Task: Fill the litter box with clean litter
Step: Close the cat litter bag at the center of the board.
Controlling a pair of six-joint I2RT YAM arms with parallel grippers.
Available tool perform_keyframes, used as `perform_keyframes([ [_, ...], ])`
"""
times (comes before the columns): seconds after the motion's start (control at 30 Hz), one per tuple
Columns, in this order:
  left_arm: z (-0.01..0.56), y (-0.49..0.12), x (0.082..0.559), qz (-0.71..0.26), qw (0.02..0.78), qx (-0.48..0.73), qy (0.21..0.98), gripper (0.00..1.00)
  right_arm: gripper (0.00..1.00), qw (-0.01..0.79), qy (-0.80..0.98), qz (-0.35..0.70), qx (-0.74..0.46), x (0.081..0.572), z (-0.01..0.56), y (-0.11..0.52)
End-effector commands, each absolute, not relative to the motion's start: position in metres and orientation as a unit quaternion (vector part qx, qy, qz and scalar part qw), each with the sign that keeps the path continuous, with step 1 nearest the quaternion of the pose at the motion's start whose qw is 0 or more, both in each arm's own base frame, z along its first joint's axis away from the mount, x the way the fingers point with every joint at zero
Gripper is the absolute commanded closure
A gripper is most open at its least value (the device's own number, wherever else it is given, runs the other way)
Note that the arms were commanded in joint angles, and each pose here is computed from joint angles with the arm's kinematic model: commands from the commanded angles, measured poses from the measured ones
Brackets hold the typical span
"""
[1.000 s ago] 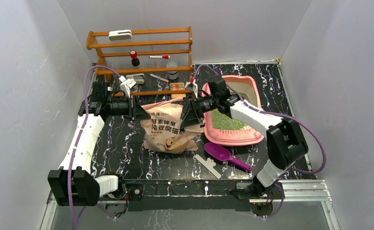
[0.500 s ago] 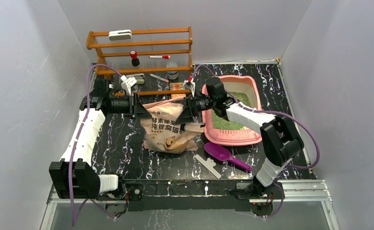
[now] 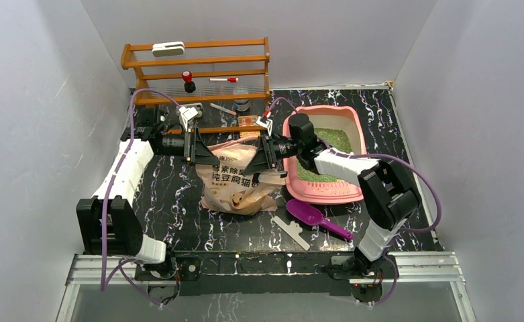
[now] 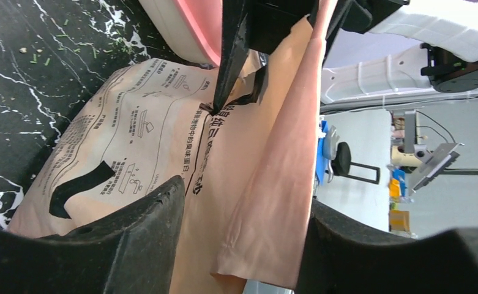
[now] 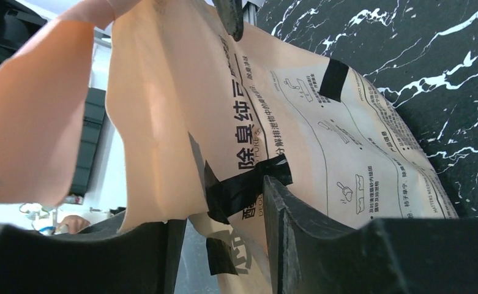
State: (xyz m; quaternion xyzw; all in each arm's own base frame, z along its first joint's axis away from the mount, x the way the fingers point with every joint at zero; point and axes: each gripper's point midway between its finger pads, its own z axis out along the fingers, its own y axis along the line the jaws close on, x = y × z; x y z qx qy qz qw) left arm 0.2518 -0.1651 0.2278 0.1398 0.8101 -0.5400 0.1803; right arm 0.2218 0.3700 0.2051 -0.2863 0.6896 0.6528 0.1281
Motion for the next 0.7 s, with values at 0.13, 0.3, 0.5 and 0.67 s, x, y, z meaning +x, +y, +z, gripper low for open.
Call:
perform_keyframes([
  [0.13,0.243,-0.175,0.233,-0.598,0.173,0.165,0.765,0.57,0.59,0.124,0.674,0.666,-0.295,0.226,0.215,0.375],
  [0.3,0.233,-0.175,0.224,-0.598,0.158,0.153,0.770,0.89,0.79,0.119,0.659,0.680,-0.299,0.226,0.224,0.368],
  [0.5,0.237,-0.174,0.217,-0.586,0.165,0.152,0.779,1.00,0.99,0.067,0.624,0.703,-0.334,0.213,0.238,0.354],
  [0.67,0.232,-0.172,0.222,-0.570,0.152,0.138,0.796,1.00,1.00,0.013,0.632,0.705,-0.321,0.208,0.232,0.349],
])
